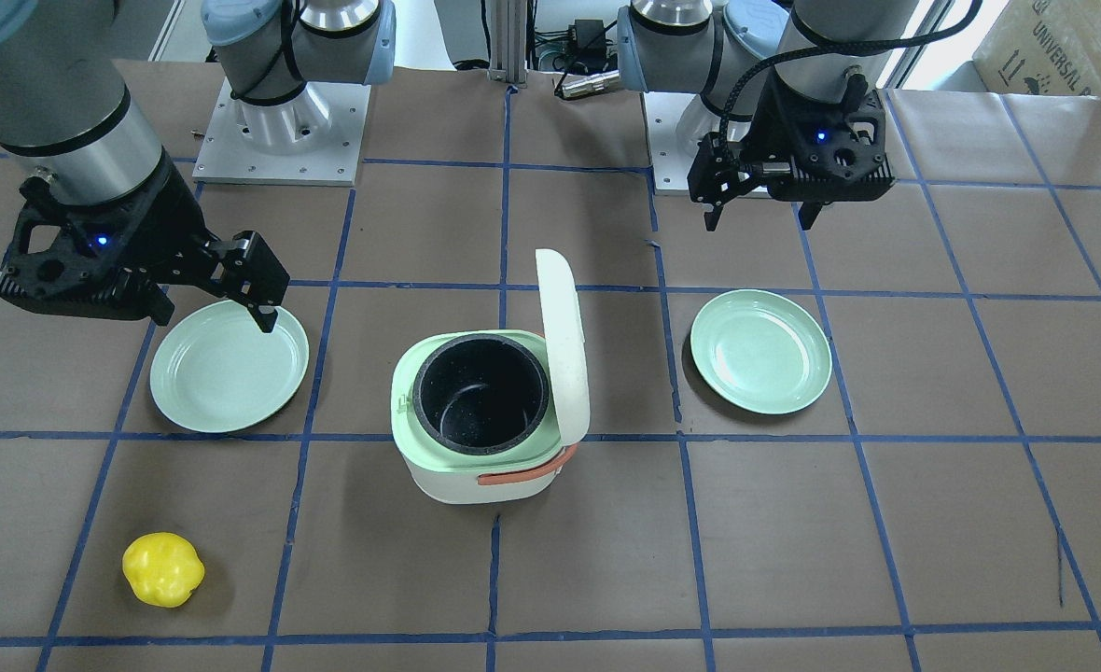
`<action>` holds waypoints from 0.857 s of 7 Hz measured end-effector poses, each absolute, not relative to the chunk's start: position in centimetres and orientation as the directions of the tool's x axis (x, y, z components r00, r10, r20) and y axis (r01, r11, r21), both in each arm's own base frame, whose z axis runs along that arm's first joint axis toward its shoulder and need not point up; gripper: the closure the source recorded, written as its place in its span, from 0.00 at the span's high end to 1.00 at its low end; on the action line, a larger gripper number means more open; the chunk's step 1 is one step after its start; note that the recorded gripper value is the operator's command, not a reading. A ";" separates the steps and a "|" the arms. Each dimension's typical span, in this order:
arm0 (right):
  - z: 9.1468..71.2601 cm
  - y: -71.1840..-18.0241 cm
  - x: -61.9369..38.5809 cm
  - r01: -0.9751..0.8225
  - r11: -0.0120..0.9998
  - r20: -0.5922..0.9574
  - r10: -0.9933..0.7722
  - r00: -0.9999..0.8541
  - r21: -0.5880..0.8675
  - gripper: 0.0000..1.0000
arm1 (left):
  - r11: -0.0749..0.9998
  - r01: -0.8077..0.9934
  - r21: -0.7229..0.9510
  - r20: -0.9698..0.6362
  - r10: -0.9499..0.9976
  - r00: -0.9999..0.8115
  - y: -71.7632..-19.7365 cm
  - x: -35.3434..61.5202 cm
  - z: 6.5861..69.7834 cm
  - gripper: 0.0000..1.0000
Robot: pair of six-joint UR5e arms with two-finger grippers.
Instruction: Press rice cooker button
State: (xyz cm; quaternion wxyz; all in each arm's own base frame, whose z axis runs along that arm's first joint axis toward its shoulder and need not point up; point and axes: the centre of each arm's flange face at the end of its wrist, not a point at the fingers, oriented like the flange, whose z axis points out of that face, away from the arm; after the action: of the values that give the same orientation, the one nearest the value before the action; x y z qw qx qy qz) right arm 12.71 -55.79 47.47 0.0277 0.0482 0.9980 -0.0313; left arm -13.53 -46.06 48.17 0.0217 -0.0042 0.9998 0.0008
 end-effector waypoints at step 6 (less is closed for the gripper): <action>48.0 -55.1 12.6 0.094 0.993 -0.048 0.091 -0.995 -0.074 1.00 | 1.000 -0.008 0.001 -0.043 -0.008 -0.999 -46.1 -13.5 48.2 1.00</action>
State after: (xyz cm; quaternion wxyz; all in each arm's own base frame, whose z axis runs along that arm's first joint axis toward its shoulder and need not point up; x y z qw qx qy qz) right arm 12.61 -55.09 47.99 0.0225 0.0465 0.9979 -0.0380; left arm -13.53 -46.06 48.17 0.0217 -0.0042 0.9998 0.0008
